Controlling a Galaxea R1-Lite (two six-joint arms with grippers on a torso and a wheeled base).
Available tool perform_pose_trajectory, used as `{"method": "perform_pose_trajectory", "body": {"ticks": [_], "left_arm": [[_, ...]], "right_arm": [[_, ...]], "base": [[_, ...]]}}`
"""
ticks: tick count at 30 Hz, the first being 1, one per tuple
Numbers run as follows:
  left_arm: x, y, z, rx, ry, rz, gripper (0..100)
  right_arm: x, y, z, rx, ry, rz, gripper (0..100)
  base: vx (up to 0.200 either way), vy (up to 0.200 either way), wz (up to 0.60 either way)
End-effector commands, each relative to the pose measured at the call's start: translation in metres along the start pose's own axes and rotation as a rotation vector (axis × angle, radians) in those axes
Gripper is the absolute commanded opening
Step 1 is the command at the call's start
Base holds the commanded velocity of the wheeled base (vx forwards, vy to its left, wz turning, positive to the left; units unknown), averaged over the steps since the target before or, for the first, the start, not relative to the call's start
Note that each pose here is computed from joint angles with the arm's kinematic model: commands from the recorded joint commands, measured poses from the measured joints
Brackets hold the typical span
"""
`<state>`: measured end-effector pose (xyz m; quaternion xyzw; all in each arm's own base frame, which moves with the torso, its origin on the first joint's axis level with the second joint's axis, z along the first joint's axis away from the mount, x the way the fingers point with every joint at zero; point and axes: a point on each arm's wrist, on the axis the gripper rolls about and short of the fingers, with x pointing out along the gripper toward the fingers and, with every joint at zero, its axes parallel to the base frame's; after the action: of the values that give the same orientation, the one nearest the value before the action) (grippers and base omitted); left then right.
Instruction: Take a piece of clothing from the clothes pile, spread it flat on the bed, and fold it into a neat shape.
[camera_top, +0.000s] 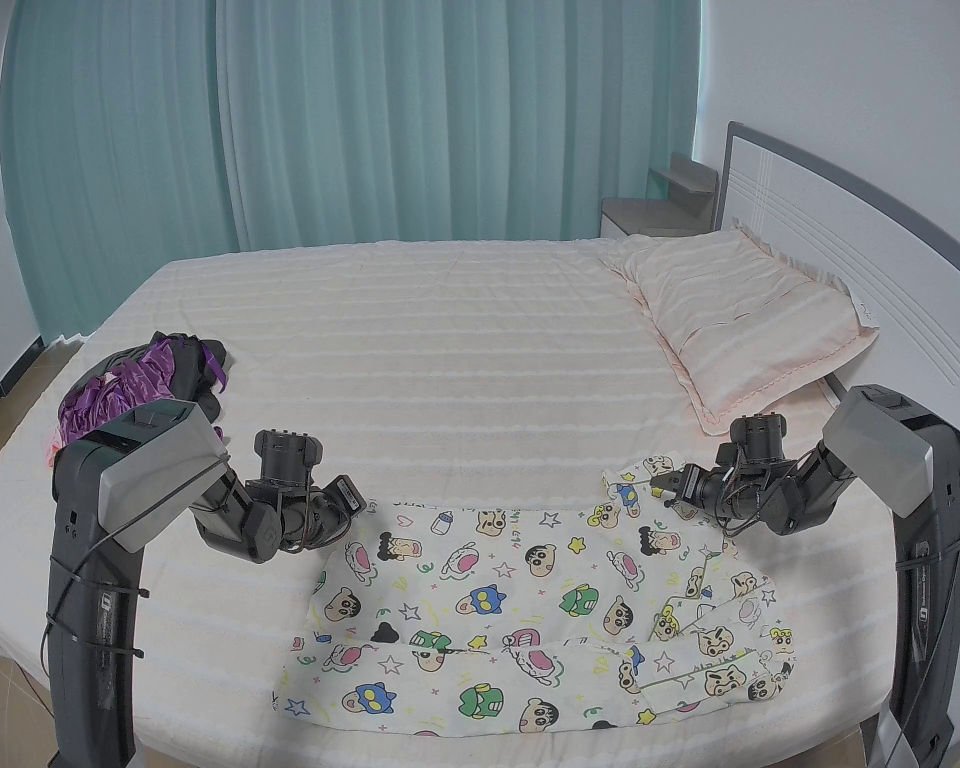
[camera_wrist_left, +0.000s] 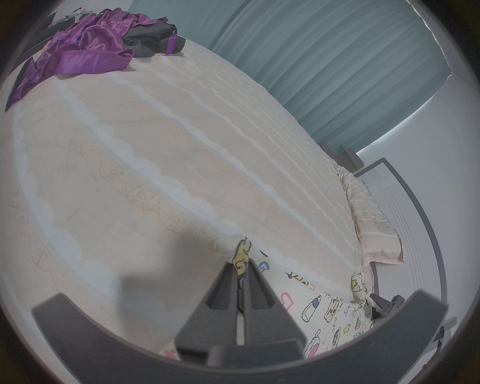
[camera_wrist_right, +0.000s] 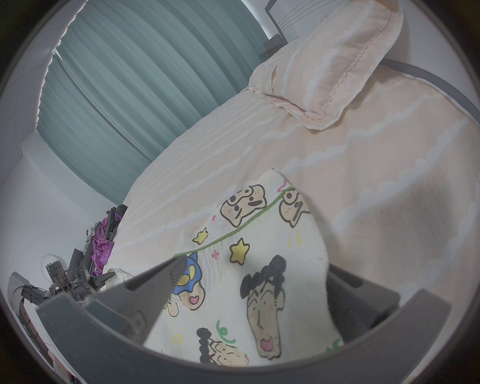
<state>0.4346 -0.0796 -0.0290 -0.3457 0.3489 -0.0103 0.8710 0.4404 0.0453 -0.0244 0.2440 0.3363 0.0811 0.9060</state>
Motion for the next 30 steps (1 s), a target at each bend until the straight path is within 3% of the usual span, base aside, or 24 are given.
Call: {"method": "perform_pose_trajectory", "body": {"ticks": [1, 9, 16, 22, 30], "left_arm": [[0.0, 0.0, 0.0, 0.0, -0.001, -0.001, 0], [-0.001, -0.002, 0.002, 0.001, -0.006, -0.006, 0], [-0.007, -0.008, 0.005, 0.008, -0.028, -0.005, 0], [-0.007, -0.01, 0.01, 0.008, -0.112, 0.052, 0], [-0.006, -0.019, 0.02, 0.012, -0.177, 0.053, 0]], "right_arm": [[0.003, -0.005, -0.002, 0.007, 0.008, 0.002, 0], [0.002, -0.019, -0.004, 0.026, 0.022, 0.037, 0], [0.0, -0.019, 0.01, 0.078, -0.092, 0.089, 0], [-0.001, -0.018, 0.016, 0.094, -0.139, 0.109, 0], [-0.002, -0.019, 0.018, 0.096, -0.145, 0.107, 0]], "base": [[0.0, 0.0, 0.0], [0.0, 0.0, 0.0], [0.0, 0.0, 0.0], [0.0, 0.0, 0.0], [0.0, 0.0, 0.0]]}}
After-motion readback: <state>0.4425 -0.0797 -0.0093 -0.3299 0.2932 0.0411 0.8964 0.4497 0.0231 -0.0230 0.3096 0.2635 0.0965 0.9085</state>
